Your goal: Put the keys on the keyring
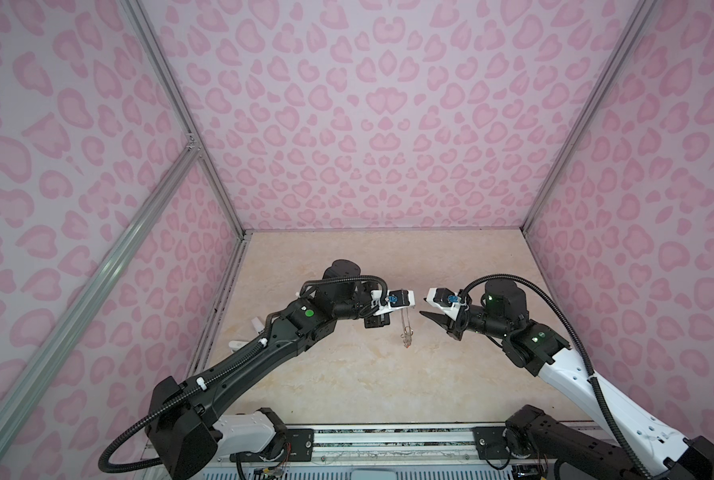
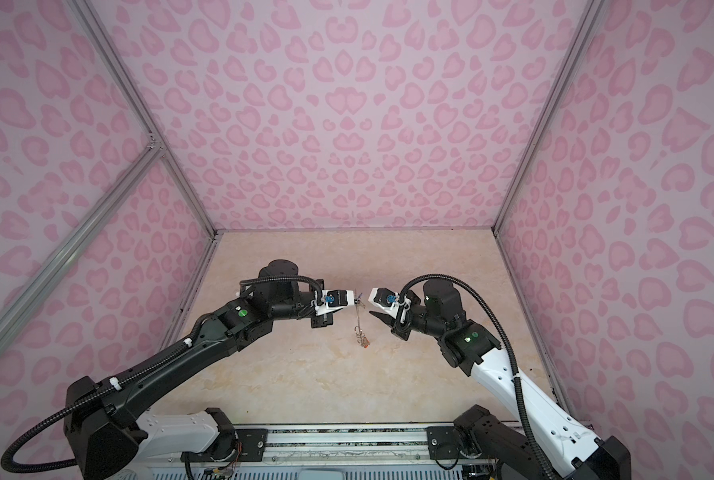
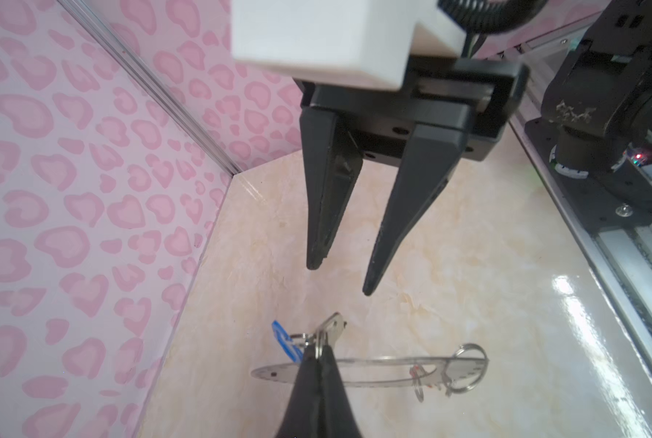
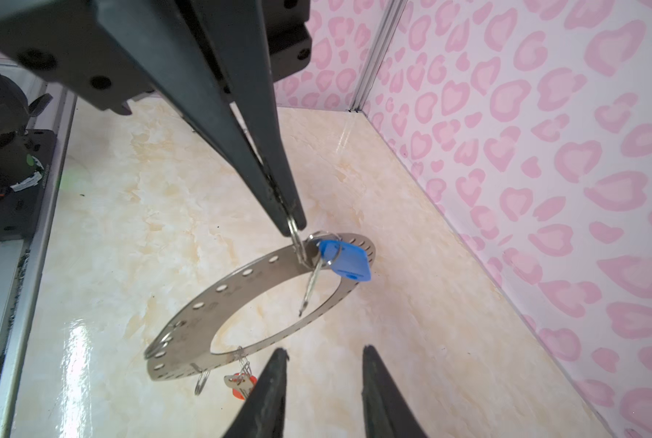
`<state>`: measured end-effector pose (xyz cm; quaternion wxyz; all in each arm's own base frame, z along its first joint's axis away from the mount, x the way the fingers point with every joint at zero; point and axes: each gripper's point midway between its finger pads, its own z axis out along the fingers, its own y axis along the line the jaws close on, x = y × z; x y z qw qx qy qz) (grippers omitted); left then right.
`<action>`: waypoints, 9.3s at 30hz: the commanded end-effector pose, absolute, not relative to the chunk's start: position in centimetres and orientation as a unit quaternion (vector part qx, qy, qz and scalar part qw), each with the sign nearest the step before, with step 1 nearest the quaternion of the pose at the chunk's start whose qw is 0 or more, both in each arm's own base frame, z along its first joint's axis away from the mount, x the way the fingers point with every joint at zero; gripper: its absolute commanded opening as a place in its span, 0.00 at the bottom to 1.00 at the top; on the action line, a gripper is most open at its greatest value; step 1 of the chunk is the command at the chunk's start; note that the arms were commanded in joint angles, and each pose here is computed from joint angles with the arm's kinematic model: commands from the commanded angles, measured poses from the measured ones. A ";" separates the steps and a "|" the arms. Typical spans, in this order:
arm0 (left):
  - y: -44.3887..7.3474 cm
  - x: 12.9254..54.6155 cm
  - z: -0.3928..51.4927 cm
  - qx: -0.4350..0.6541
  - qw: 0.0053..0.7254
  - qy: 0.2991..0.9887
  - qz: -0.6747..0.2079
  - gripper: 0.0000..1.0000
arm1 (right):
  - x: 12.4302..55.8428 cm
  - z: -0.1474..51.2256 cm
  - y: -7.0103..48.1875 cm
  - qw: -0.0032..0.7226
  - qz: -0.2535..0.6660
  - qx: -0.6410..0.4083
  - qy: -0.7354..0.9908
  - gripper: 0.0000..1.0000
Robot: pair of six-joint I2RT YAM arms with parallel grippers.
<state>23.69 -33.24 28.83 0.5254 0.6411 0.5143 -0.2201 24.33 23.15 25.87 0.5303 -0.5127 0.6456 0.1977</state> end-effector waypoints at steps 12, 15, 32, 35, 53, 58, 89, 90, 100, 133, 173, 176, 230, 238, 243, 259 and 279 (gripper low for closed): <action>-34.2 22.6 32.0 0.606 0.562 0.471 -0.310 0.03 | 23.8 28.8 24.5 0.587 0.254 -0.487 0.595 0.32; -34.2 22.5 32.0 0.606 0.562 0.470 -0.312 0.03 | 23.8 28.9 24.7 0.586 0.263 -0.487 0.592 0.31; -34.3 22.7 31.5 0.611 0.558 0.470 -0.307 0.03 | 24.2 28.3 25.0 0.576 0.270 -0.486 0.599 0.12; -34.2 22.9 31.7 0.609 0.563 0.470 -0.301 0.03 | 24.2 28.1 24.7 0.573 0.266 -0.485 0.605 0.06; -34.1 24.3 32.5 0.576 0.588 0.488 -0.290 0.03 | 24.5 25.8 23.8 0.542 0.217 -0.508 0.633 0.00; -34.5 24.7 32.8 0.555 0.604 0.485 -0.303 0.03 | 24.4 25.4 24.3 0.532 0.214 -0.520 0.633 0.00; -34.7 25.3 33.0 0.517 0.624 0.493 -0.318 0.03 | 25.4 26.8 22.8 0.590 0.119 -0.504 0.619 0.30; -34.8 25.2 32.9 0.518 0.622 0.493 -0.319 0.03 | 25.3 27.3 22.9 0.599 0.124 -0.499 0.614 0.30; -34.6 24.8 33.1 0.521 0.622 0.489 -0.321 0.03 | 24.8 30.6 23.1 0.653 0.133 -0.481 0.569 0.30; -33.9 21.5 33.2 0.580 0.592 0.448 -0.336 0.03 | 23.2 28.9 24.7 0.576 0.274 -0.507 0.579 0.21; -34.3 23.2 33.7 0.561 0.609 0.458 -0.323 0.03 | 23.6 27.7 25.2 0.536 0.309 -0.508 0.600 0.00; -34.6 23.9 33.6 0.554 0.616 0.466 -0.311 0.03 | 23.7 27.5 25.1 0.528 0.305 -0.511 0.605 0.00; -34.8 23.3 33.2 0.546 0.612 0.459 -0.343 0.03 | 25.3 28.7 19.9 0.592 0.132 -0.483 0.632 0.31; -34.9 23.3 32.9 0.549 0.605 0.462 -0.345 0.03 | 23.4 31.8 21.2 0.635 0.187 -0.487 0.570 0.31; -35.0 23.2 32.7 0.554 0.599 0.462 -0.347 0.03 | 23.0 32.2 21.9 0.630 0.205 -0.500 0.558 0.31; -35.0 22.2 31.9 0.581 0.579 0.452 -0.349 0.03 | 23.2 31.2 24.1 0.602 0.209 -0.536 0.554 0.21; -34.8 21.5 32.4 0.598 0.576 0.440 -0.341 0.03 | 23.0 29.6 24.9 0.569 0.198 -0.561 0.567 0.09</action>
